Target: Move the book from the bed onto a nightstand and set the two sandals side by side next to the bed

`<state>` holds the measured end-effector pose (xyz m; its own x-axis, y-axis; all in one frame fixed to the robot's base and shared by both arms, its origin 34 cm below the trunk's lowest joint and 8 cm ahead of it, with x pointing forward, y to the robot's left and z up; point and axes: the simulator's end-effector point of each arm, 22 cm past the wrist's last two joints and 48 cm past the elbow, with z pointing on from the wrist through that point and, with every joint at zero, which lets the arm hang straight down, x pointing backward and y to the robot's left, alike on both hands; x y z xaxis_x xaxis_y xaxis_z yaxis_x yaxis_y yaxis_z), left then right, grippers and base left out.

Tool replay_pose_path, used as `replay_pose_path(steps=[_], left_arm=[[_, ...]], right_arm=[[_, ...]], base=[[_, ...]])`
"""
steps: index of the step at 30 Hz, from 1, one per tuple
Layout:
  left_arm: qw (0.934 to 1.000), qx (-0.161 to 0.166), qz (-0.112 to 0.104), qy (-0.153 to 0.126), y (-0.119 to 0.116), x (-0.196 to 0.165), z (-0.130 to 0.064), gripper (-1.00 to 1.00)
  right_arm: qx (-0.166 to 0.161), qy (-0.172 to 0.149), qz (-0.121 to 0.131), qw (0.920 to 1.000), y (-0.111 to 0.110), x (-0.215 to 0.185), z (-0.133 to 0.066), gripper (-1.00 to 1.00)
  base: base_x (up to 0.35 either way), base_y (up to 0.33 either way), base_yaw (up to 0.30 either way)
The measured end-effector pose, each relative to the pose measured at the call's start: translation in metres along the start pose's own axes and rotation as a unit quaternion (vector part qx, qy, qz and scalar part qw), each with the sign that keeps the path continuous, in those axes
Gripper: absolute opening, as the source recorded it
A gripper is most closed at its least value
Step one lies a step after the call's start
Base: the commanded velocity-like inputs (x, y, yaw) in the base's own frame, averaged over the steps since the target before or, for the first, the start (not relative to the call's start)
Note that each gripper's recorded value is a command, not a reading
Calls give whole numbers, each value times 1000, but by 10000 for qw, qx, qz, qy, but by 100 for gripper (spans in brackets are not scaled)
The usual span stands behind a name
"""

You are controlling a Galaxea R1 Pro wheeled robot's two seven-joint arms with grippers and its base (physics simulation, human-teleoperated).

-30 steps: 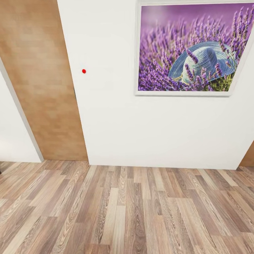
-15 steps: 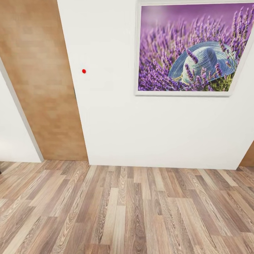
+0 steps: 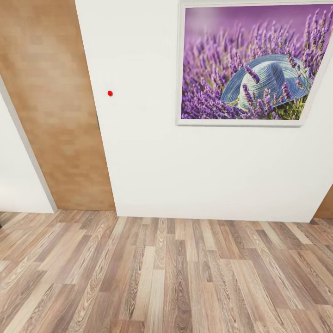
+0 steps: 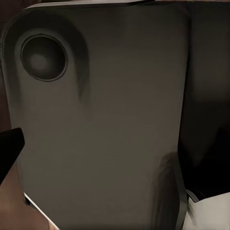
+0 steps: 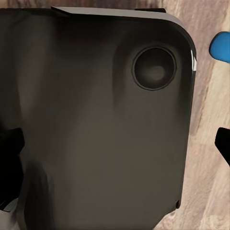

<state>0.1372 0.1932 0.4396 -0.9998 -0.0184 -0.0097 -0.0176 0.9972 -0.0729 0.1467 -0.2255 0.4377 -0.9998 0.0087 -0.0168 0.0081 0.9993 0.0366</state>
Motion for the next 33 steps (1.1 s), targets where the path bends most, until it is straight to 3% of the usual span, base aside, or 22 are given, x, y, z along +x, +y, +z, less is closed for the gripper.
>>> replay_pose_path(steps=[33], left_arm=[[10000,-1,9,5,0,0,0,100]], right_arm=[[18,6,-34,10000,-3,1,0,100]], base=[[0,0,0]])
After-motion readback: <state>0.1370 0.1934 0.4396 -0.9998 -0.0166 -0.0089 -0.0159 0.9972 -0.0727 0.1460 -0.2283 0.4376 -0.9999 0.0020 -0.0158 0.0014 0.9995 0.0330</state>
